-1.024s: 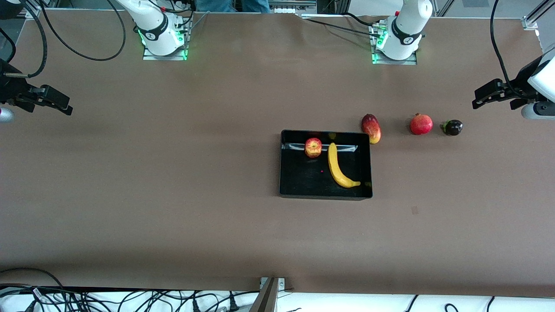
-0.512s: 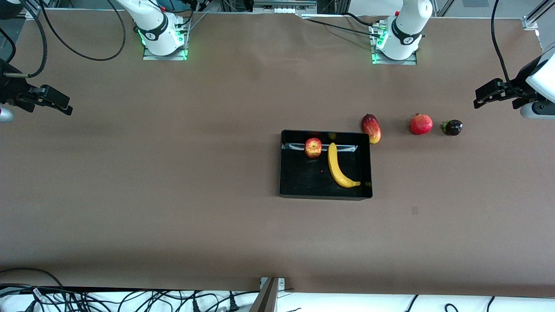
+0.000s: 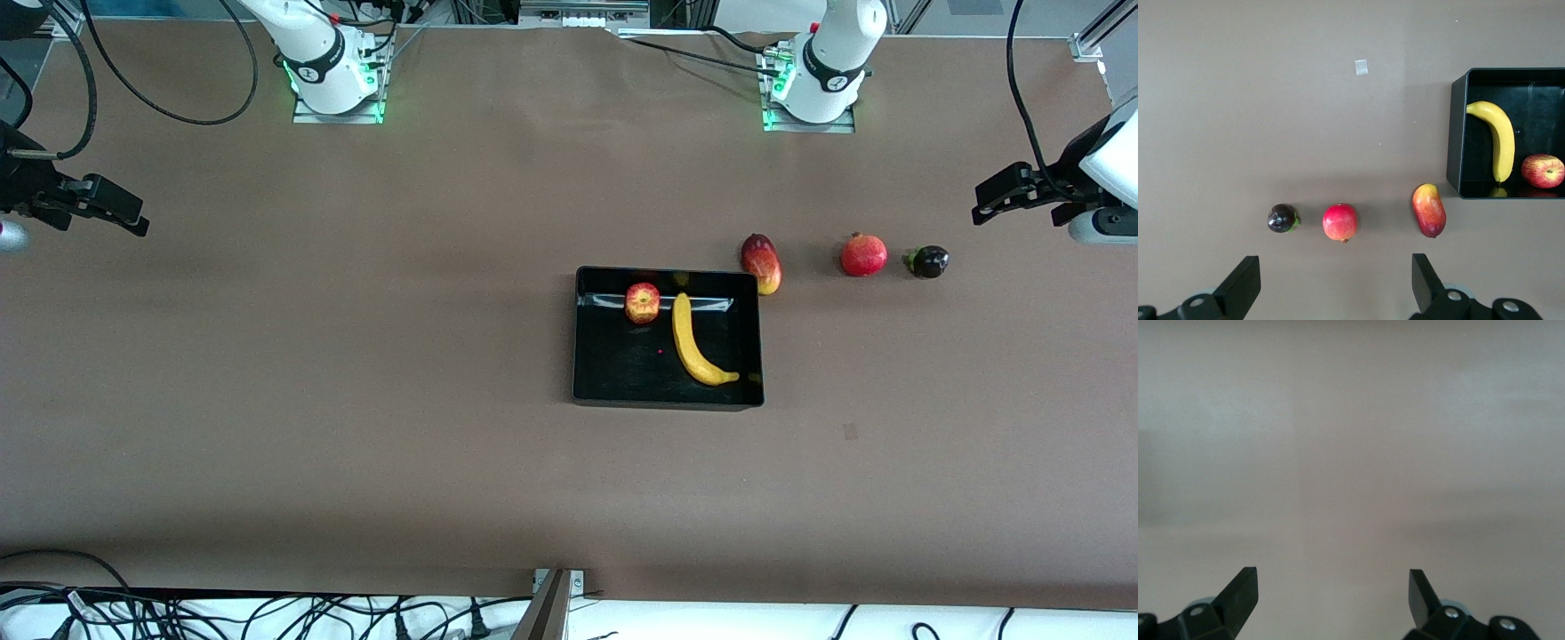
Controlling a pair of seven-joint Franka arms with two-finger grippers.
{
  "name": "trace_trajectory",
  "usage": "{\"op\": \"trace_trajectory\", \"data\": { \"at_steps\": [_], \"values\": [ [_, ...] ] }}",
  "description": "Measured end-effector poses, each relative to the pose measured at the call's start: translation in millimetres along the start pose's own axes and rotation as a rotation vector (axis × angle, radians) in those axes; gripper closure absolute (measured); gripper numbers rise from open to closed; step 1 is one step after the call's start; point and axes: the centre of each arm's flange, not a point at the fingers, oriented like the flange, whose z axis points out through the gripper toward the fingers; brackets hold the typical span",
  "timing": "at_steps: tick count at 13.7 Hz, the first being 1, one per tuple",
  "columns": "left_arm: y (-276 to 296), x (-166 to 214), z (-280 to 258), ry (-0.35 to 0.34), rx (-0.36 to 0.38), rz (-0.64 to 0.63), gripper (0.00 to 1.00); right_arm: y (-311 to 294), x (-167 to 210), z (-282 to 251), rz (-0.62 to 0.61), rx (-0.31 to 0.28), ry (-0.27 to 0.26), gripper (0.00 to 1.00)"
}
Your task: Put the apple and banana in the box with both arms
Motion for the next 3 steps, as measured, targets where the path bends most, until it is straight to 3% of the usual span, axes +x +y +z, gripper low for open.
{"op": "trace_trajectory", "data": {
  "at_steps": [3],
  "values": [
    [0.0,1.3,-0.6,0.011,0.000,0.001,0.00,-3.4,-0.2,0.0,-0.006,0.001,0.000,0.00]
  ]
}}
